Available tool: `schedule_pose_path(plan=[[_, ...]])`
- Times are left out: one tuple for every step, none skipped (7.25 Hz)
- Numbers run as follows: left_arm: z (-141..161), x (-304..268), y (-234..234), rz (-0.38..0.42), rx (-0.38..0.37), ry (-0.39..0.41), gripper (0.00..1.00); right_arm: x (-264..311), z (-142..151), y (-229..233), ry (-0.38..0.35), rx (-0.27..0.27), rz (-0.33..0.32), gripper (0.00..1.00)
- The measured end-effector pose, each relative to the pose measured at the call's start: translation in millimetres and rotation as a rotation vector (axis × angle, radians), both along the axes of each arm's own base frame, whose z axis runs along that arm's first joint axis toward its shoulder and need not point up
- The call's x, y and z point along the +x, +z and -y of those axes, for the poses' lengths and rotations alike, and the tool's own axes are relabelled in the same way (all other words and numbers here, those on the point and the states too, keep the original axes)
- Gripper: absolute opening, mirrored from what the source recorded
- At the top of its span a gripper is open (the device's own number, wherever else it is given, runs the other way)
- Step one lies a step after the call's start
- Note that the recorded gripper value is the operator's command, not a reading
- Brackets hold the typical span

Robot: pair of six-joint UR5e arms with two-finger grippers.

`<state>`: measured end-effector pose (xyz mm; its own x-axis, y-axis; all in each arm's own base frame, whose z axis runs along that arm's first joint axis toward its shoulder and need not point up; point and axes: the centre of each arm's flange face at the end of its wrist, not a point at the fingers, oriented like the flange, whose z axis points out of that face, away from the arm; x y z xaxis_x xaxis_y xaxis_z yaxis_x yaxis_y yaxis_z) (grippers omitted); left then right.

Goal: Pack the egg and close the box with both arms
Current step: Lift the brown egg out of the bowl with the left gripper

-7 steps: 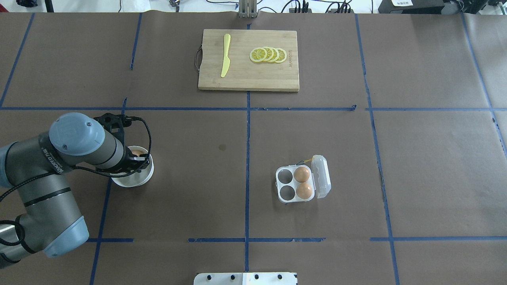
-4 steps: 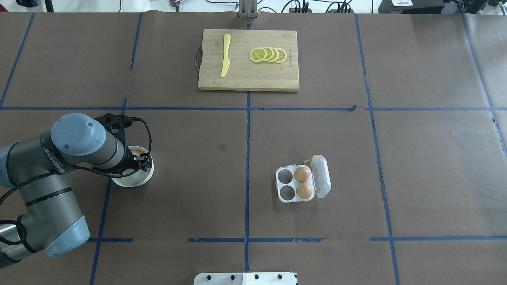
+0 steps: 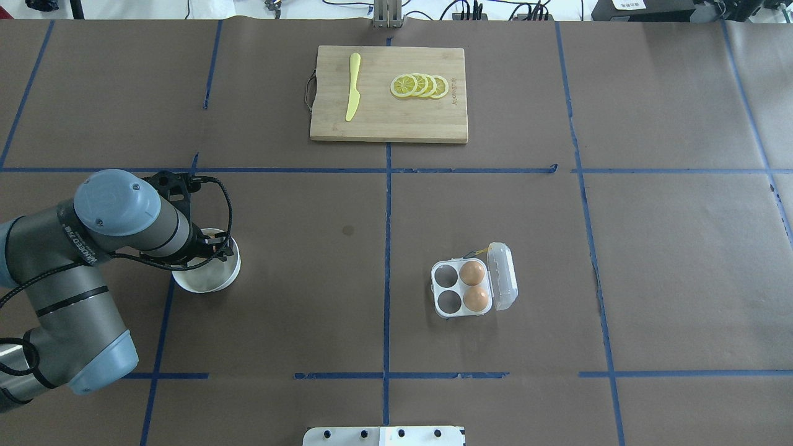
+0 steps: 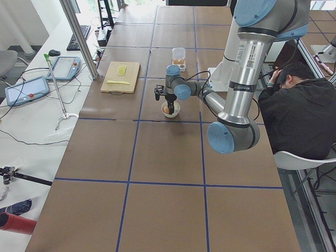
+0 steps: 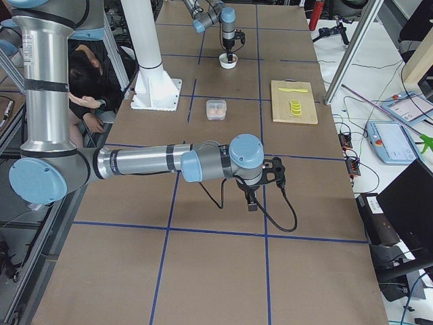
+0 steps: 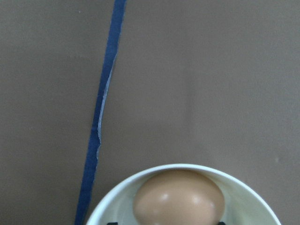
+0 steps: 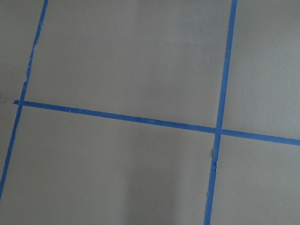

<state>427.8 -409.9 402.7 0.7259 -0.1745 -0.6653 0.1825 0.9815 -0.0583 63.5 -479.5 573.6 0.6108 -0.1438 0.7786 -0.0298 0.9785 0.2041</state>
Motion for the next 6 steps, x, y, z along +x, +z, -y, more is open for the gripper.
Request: schedule_pose_path(plan=[[3, -2, 0, 0.003, 0.004, -0.009, 0.74, 0, 0, 0, 0.0, -0.001, 0.0, 1.0], [7, -1, -1, 0.006, 0.011, -0.017, 0.74, 0, 0, 1, 0.0, -0.002, 0.0, 1.0], [11, 3, -3, 0.007, 0.015, -0.021, 0.74, 0, 0, 1, 0.0, -0.003, 0.0, 1.0], [13, 6, -4, 0.008, 0.016, -0.022, 0.74, 0, 0, 2, 0.0, -0.003, 0.0, 1.0], [15, 8, -2, 0.011, 0.016, -0.023, 0.74, 0, 0, 2, 0.0, -0.003, 0.0, 1.0], [16, 9, 0, 0.018, 0.017, -0.027, 0.72, 0, 0, 2, 0.0, -0.003, 0.0, 1.0]])
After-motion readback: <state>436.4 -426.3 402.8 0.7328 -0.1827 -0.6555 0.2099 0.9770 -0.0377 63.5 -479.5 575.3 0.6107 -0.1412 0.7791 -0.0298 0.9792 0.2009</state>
